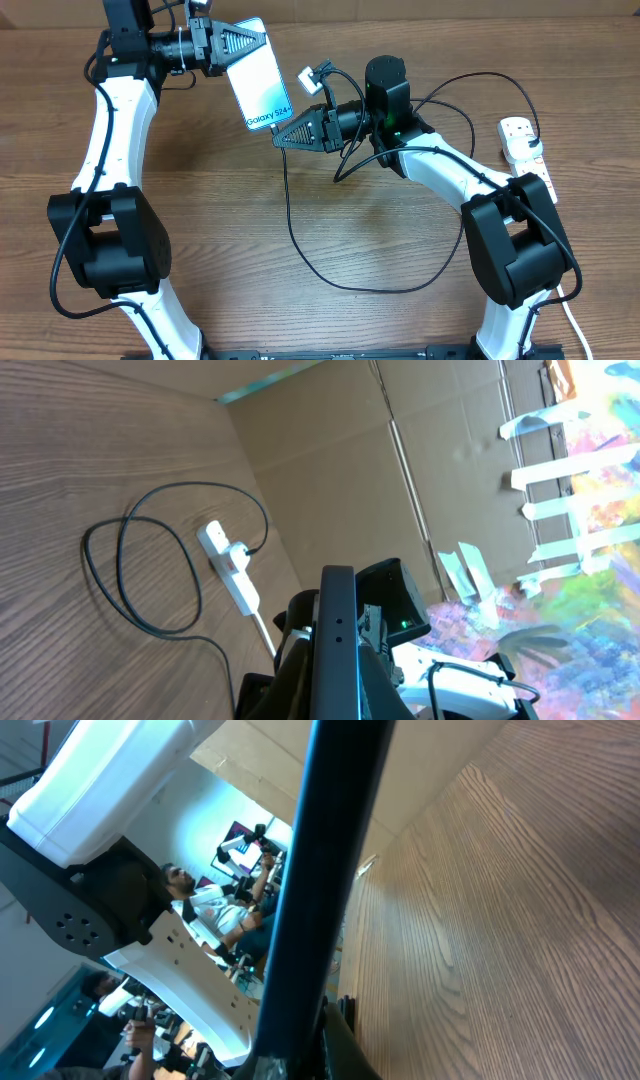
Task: Plug charger to phone and switch on socket
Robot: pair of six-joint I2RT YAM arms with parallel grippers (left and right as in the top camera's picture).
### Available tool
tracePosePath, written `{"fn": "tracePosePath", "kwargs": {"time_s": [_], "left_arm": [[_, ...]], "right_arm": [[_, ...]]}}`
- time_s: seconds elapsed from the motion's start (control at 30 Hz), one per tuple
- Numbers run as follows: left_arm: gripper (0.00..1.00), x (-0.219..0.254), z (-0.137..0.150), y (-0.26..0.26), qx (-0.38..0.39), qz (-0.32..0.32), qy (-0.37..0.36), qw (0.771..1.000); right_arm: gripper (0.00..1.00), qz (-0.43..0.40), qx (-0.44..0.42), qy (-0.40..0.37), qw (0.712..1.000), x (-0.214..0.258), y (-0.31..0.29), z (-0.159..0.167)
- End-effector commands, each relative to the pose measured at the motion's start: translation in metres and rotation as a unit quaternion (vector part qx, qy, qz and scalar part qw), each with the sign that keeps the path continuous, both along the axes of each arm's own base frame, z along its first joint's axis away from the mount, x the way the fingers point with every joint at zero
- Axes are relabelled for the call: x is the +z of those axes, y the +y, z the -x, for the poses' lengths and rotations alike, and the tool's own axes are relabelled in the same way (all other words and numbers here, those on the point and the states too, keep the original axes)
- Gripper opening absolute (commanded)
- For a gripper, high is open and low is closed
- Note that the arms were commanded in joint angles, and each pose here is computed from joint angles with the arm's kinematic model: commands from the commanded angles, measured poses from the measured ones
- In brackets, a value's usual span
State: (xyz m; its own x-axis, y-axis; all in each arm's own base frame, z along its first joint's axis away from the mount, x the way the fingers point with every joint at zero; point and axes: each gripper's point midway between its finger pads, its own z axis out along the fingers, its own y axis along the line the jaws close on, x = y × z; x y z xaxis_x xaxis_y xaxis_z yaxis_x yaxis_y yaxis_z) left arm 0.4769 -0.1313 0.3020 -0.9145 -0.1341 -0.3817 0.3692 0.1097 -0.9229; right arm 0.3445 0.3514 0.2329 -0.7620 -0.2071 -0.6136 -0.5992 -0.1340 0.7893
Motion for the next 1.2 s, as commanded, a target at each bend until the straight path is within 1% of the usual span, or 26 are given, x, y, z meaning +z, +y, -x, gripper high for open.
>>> {"fn": "tracePosePath", "kwargs": {"time_s": [0.0, 0.33, 0.57, 0.97, 1.17], "left_arm": [[0.04, 0.0257, 0.0105, -0.0012, -0.015, 0.003, -0.048, 0.999], [0.04, 0.0254, 0.0083, -0.0002, -0.01, -0.001, -0.057, 0.998], [0.04, 0.0242, 0.003, 0.0037, 0.006, -0.005, -0.043, 0.999], [0.04, 0.0254, 0.0033, 0.0036, 0.004, -0.004, -0.045, 0.999], [0.04, 0.0262, 0.0053, 0.0023, -0.002, -0.001, -0.045, 0.999]], "right_arm": [[0.04, -0.005, -0.003, -0.009, 1.0, 0.0062, 0.0006, -0.0028], [0.04, -0.004, 0.001, -0.008, 1.0, 0.0059, 0.0004, -0.0013], [0.04, -0.001, 0.005, -0.001, 1.0, 0.004, -0.0002, 0.0004], [0.04, -0.002, 0.006, -0.003, 1.0, 0.004, -0.0002, 0.0005], [0.04, -0.001, -0.007, -0.004, 1.0, 0.0037, 0.0009, -0.0037]]}}
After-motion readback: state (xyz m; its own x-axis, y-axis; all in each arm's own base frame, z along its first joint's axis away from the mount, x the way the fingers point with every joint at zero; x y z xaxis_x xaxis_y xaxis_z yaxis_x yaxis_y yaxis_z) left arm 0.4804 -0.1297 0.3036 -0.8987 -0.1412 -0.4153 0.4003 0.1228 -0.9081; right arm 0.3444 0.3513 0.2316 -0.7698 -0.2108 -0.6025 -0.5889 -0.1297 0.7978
